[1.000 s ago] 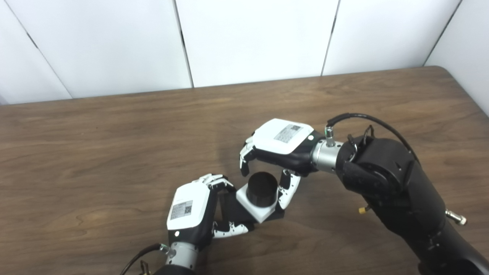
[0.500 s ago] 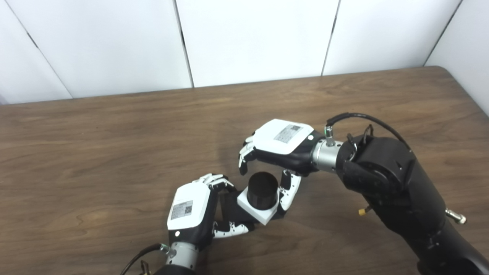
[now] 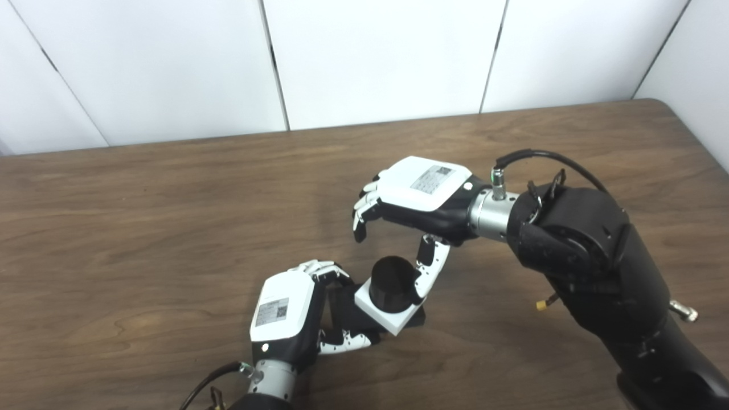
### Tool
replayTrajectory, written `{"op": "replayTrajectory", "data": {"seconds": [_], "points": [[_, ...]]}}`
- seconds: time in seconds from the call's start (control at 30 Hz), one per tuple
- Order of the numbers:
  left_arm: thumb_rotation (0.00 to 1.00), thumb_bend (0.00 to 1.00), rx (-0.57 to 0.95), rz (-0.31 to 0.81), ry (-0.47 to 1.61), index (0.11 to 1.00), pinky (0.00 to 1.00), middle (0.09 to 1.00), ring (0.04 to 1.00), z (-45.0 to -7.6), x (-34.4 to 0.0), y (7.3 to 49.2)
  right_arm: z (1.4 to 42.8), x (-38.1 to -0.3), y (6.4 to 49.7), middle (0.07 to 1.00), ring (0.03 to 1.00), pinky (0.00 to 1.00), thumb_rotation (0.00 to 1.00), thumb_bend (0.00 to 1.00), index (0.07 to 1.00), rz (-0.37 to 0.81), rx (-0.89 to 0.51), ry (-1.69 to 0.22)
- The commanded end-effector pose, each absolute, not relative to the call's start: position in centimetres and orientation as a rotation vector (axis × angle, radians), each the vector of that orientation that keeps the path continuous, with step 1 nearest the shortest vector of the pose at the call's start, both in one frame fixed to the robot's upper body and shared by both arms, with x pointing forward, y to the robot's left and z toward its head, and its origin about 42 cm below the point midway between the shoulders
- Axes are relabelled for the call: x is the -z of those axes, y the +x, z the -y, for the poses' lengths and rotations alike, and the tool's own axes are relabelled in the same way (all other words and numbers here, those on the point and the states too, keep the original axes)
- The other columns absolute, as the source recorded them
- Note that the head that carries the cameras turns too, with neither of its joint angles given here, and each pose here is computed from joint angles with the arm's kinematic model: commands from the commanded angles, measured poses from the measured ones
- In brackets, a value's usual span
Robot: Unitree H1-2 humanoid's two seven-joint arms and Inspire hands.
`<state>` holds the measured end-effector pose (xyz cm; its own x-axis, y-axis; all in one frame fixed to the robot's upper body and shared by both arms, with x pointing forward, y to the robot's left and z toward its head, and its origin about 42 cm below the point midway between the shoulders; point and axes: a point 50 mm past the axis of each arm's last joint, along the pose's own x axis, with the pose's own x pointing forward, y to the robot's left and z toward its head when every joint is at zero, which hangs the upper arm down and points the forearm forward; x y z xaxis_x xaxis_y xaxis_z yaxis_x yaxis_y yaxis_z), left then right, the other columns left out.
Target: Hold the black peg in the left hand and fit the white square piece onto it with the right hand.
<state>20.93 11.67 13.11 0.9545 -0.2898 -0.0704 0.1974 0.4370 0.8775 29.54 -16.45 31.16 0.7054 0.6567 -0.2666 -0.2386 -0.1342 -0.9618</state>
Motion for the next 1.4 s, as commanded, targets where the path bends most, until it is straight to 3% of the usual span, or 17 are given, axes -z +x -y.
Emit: {"op": "replayTrajectory", "data": {"seconds": [0.0,0.1,0.17,0.3,0.77,1.23,1.37], "points": [[0.17,0.79,0.48,-0.019,1.105,0.647,0.78,0.796,0.838,-11.0,-11.2,19.9,16.4,-33.0,29.5,0.841,0.901,0.93,0.33,1.0,0.712,0.421,-0.747,-1.541],[0.22,0.97,0.563,-0.045,1.156,0.803,0.85,0.857,0.89,-11.2,-12.2,20.5,16.5,-32.9,29.5,0.844,0.901,0.93,0.33,1.0,0.729,0.415,-0.747,-1.536],[0.25,0.99,0.624,-0.075,1.187,0.879,0.92,0.913,0.94,-11.4,-13.0,20.9,16.4,-32.8,29.5,0.844,0.901,0.93,0.33,1.0,0.736,0.414,-0.747,-1.536],[0.28,1.0,0.718,-0.108,1.227,0.937,0.99,0.971,0.993,-11.7,-14.6,22.0,16.4,-32.7,29.5,0.841,0.898,0.92,0.33,1.0,0.737,0.42,-0.745,-1.534],[0.28,1.0,0.705,-0.11,1.243,0.93,0.96,0.964,0.993,-13.5,-17.8,23.8,16.5,-32.6,29.4,0.843,0.904,0.92,0.33,1.0,0.736,0.419,-0.729,-1.527],[0.25,1.0,0.613,-0.055,1.204,0.935,0.91,0.955,0.976,-16.8,-22.5,24.9,17.6,-32.8,29.6,0.844,0.902,0.92,0.32,0.99,0.75,0.409,-0.689,-1.542],[0.26,1.0,0.544,-0.005,1.224,0.908,0.85,0.932,0.945,-17.9,-23.9,24.6,18.4,-32.4,29.9,0.842,0.903,0.91,0.31,1.0,0.748,0.387,-0.665,-1.547]]}}
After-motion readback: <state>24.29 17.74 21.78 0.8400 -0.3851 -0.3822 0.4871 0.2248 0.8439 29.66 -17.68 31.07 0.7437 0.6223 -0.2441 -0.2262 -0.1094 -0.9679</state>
